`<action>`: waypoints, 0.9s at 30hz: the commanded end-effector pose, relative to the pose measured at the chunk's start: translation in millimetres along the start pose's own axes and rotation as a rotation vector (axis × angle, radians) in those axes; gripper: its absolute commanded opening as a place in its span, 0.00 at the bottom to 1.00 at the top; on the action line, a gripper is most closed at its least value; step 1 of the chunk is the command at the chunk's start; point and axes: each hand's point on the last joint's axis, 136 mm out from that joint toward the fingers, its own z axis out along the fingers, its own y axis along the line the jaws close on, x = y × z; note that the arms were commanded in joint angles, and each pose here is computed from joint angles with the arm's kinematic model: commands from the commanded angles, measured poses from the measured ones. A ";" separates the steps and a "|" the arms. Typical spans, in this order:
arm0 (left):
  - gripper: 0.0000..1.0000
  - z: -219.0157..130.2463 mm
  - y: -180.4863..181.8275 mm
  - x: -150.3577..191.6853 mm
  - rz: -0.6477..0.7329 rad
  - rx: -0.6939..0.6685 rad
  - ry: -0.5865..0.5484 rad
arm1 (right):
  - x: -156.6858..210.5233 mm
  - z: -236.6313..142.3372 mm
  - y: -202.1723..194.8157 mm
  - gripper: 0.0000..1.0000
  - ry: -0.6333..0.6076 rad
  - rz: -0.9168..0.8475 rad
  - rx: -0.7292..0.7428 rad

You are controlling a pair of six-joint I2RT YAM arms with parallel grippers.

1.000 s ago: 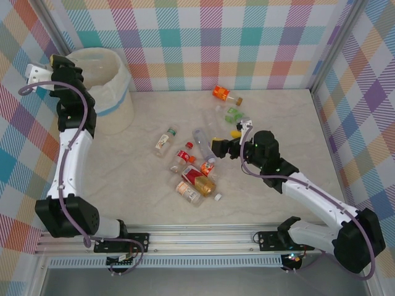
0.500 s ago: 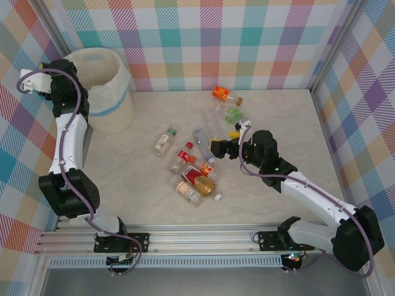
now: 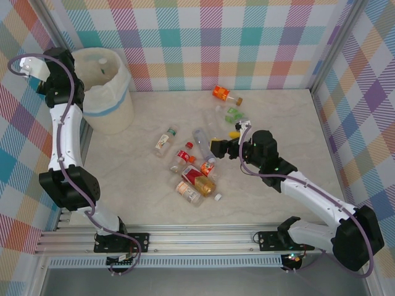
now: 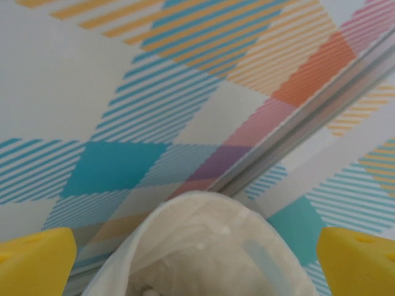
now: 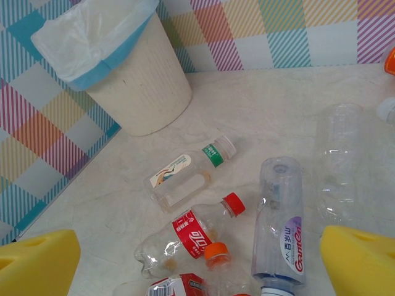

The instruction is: Put the plastic bottles in the bin

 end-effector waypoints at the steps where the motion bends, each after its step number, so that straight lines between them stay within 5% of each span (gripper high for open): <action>1: 1.00 -16.4 -8.2 17.0 0.073 0.070 0.144 | -15.8 5.5 9.4 1.00 -0.040 0.016 -0.031; 14: 1.00 -102.5 -33.1 113.7 0.253 0.297 0.429 | 48.2 31.9 -0.6 1.00 0.225 0.034 -0.040; 27: 1.00 -173.4 -11.8 167.3 0.282 0.446 0.544 | 178.0 -34.6 8.8 0.85 0.646 -0.016 -0.098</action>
